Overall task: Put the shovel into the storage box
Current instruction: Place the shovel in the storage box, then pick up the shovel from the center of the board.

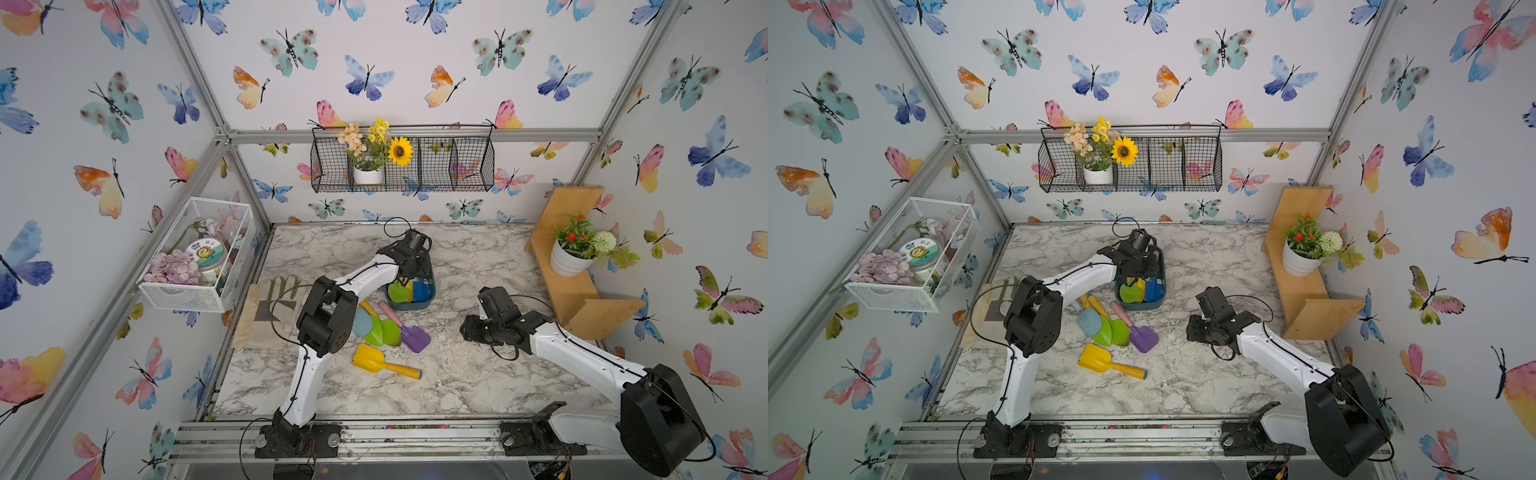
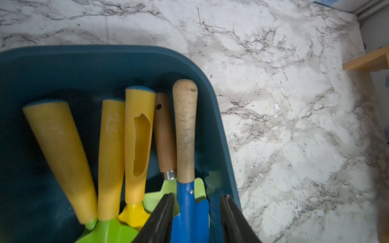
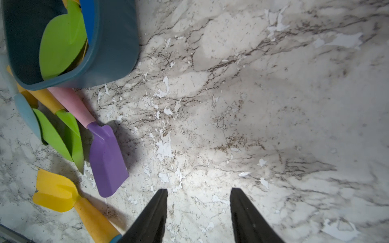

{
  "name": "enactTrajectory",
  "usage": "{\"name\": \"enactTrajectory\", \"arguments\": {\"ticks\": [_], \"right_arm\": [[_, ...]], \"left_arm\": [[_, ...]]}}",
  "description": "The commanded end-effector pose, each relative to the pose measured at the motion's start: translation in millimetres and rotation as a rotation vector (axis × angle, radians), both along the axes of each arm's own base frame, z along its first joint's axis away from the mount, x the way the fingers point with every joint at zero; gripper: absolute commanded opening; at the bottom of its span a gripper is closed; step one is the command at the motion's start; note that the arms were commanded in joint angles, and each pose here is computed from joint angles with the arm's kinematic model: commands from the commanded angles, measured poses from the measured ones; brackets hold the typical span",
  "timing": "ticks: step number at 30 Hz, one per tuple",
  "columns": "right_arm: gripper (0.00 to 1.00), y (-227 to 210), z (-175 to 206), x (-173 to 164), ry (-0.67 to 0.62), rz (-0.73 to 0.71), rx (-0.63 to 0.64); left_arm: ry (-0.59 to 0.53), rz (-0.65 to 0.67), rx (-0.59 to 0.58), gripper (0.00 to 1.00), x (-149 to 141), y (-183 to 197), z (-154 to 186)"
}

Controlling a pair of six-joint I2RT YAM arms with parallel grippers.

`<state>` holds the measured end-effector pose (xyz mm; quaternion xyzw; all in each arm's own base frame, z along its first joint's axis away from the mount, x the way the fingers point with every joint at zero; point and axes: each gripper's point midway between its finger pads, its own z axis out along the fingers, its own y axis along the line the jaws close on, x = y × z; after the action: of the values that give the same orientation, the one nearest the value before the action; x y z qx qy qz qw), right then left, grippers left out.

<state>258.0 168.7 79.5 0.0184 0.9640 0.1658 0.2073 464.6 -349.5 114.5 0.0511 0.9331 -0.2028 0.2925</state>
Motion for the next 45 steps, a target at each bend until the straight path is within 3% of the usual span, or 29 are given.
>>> {"name": "enactTrajectory", "arguments": {"ticks": [1,9,14,28,45], "right_arm": [[0.53,8,23,9,-0.053,0.036,0.031],[0.54,23,40,20,-0.098,0.101,0.072],[0.54,35,51,24,-0.123,0.150,0.110],[0.54,72,57,20,-0.125,0.275,0.198],[0.54,100,42,8,-0.088,0.367,0.202]], "left_arm": [[-0.062,-0.047,-0.038,0.43,-17,-1,45],[-0.088,-0.066,-0.055,0.43,-52,22,76],[-0.084,-0.057,-0.047,0.43,-78,44,78],[-0.038,-0.013,0.005,0.47,-150,111,58],[0.101,-0.028,-0.029,0.50,-221,143,12]]}}
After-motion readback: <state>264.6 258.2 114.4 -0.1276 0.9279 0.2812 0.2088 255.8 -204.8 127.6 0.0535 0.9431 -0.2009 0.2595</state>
